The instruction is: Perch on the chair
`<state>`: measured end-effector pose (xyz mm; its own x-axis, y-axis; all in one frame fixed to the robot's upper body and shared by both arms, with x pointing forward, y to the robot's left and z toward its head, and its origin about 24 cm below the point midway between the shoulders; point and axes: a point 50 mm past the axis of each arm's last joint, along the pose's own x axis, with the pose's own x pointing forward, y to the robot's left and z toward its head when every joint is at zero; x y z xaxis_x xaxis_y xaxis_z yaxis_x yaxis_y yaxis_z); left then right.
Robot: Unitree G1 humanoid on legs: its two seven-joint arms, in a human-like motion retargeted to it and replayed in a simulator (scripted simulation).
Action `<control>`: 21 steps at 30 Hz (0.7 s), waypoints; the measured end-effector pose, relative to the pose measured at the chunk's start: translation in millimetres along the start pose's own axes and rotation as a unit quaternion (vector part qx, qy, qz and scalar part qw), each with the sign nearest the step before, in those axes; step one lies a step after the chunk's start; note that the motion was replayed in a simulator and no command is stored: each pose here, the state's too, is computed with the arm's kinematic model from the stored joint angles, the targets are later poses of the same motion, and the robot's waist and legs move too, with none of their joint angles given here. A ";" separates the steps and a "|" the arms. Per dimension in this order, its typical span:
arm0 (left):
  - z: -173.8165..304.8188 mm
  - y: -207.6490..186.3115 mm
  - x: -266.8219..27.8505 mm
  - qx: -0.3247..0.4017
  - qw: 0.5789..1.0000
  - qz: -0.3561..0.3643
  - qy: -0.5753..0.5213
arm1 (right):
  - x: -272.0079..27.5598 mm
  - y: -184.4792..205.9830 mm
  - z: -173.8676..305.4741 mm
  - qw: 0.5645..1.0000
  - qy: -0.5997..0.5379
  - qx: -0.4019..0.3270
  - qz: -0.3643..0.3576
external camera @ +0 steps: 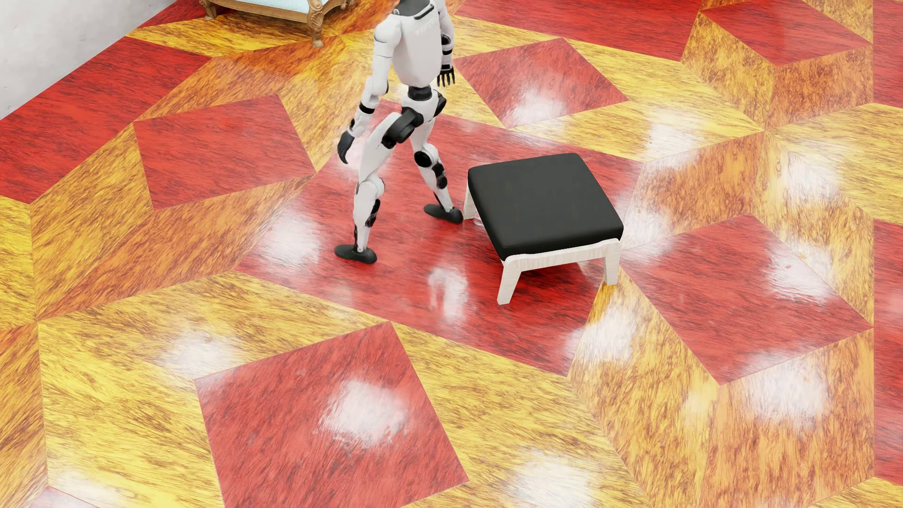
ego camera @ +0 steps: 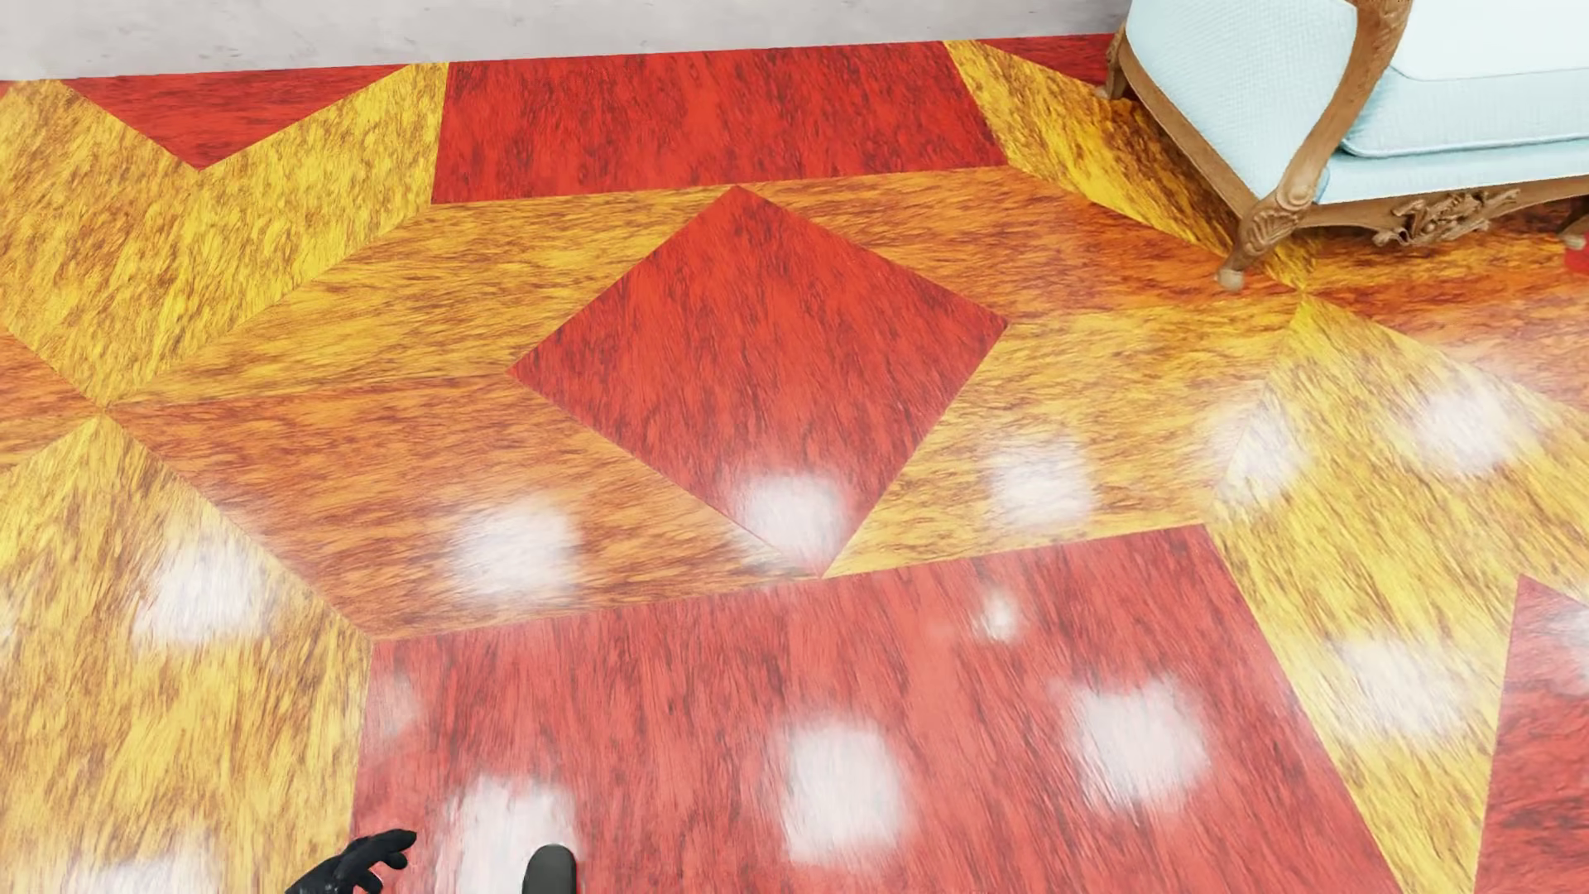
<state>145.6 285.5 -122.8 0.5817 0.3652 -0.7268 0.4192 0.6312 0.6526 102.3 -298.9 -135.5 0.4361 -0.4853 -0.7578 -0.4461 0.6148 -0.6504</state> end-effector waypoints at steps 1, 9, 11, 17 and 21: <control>6.6 1.8 2.1 0.009 1.000 0.000 -0.008 | 1.0 -5.3 2.5 1.000 -0.005 0.007 -0.014; 28.0 19.9 8.8 0.065 0.997 0.001 -0.052 | 1.6 2.4 30.5 0.998 -0.055 -0.004 0.006; 32.8 24.9 10.4 0.069 0.996 0.006 -0.056 | 1.9 1.0 39.1 0.998 -0.069 -0.005 0.004; 48.8 24.6 11.6 0.075 0.994 0.008 -0.074 | 3.5 -10.7 47.8 0.996 -0.088 -0.001 -0.019; 63.2 37.5 13.1 0.088 0.991 0.027 -0.099 | 4.8 -25.2 67.7 0.992 -0.120 -0.021 -0.032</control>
<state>213.0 270.7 -94.2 0.7243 0.2427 -0.6454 0.4891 0.4791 0.7289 168.5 -274.7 -119.3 0.6364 -0.3572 -0.6836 -0.4408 0.5589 -0.7024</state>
